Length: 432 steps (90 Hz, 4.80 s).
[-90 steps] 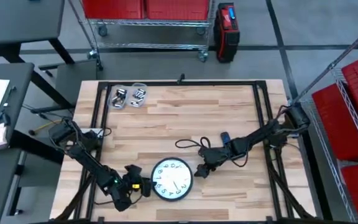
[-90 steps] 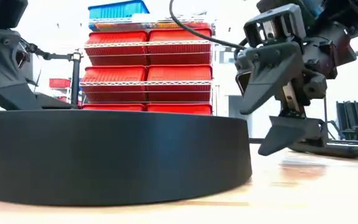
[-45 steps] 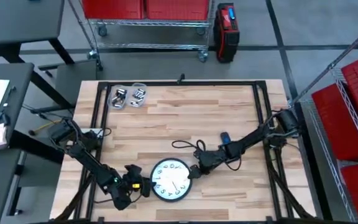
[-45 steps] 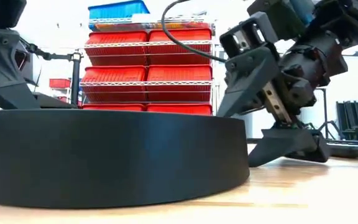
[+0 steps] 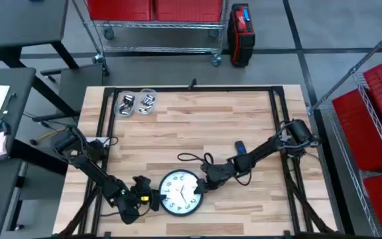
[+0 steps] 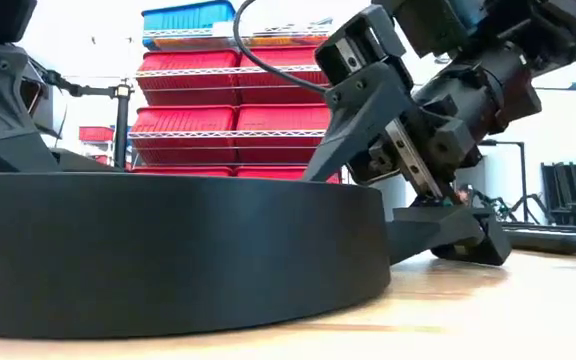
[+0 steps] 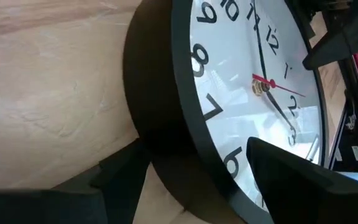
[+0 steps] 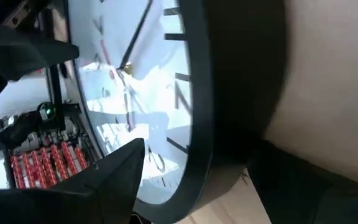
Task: Insert battery
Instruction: Insert the silver battery into the wall clock battery compartment
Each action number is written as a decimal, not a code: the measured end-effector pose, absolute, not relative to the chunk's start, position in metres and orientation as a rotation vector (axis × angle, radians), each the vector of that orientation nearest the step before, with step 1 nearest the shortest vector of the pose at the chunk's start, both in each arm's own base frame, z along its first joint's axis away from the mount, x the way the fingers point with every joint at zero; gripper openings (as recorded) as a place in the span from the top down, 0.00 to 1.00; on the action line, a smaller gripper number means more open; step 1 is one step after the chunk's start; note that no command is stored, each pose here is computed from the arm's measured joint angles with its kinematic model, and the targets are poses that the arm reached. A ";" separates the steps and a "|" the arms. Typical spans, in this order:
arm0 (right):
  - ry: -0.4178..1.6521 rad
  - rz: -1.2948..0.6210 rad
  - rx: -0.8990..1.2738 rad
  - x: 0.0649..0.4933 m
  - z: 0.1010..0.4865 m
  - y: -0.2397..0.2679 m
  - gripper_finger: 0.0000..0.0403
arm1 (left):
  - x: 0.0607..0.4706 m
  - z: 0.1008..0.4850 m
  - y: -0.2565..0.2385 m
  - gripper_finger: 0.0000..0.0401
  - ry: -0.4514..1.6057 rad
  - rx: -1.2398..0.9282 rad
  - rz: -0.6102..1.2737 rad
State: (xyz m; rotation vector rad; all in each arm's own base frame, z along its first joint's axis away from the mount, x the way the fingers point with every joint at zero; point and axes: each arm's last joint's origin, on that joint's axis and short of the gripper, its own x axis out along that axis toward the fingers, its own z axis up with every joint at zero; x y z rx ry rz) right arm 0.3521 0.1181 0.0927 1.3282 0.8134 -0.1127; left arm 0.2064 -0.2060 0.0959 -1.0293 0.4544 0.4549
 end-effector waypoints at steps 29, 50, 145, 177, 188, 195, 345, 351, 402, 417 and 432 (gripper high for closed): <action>0.826 -0.017 1.247 0.363 0.111 0.122 0.33 | 0.207 0.097 -0.207 0.36 0.429 -1.016 0.435; 0.845 0.033 1.130 0.359 0.122 0.119 0.33 | 0.207 0.100 -0.212 0.36 0.399 -1.024 0.406; 1.040 -0.155 1.323 0.350 0.117 0.110 0.33 | 0.207 0.115 -0.210 0.36 0.387 -0.941 0.366; 1.078 -0.316 1.284 0.337 0.122 0.105 0.33 | 0.207 0.116 -0.211 0.36 0.399 -0.957 0.357; 1.030 -0.303 1.313 0.344 0.112 0.106 0.33 | 0.208 0.116 -0.210 0.36 0.398 -0.954 0.362; 1.003 -0.284 1.366 0.350 0.104 0.110 0.33 | 0.211 0.116 -0.207 0.36 0.407 -0.945 0.364; 0.601 0.116 1.038 0.351 0.208 0.087 0.33 | 0.236 0.116 -0.190 0.36 0.445 -0.889 0.344; 0.627 0.113 1.029 0.353 0.196 0.090 0.33 | 0.238 0.116 -0.188 0.36 0.438 -0.891 0.347; 0.427 0.216 0.597 0.376 0.221 0.092 0.33 | 0.241 0.117 -0.185 0.36 0.415 -0.896 0.366; 0.394 0.216 0.506 0.378 0.227 0.093 0.33 | 0.241 0.117 -0.185 0.36 0.415 -0.895 0.365; 0.375 0.227 0.453 0.379 0.230 0.095 0.33 | 0.241 0.118 -0.185 0.36 0.414 -0.896 0.367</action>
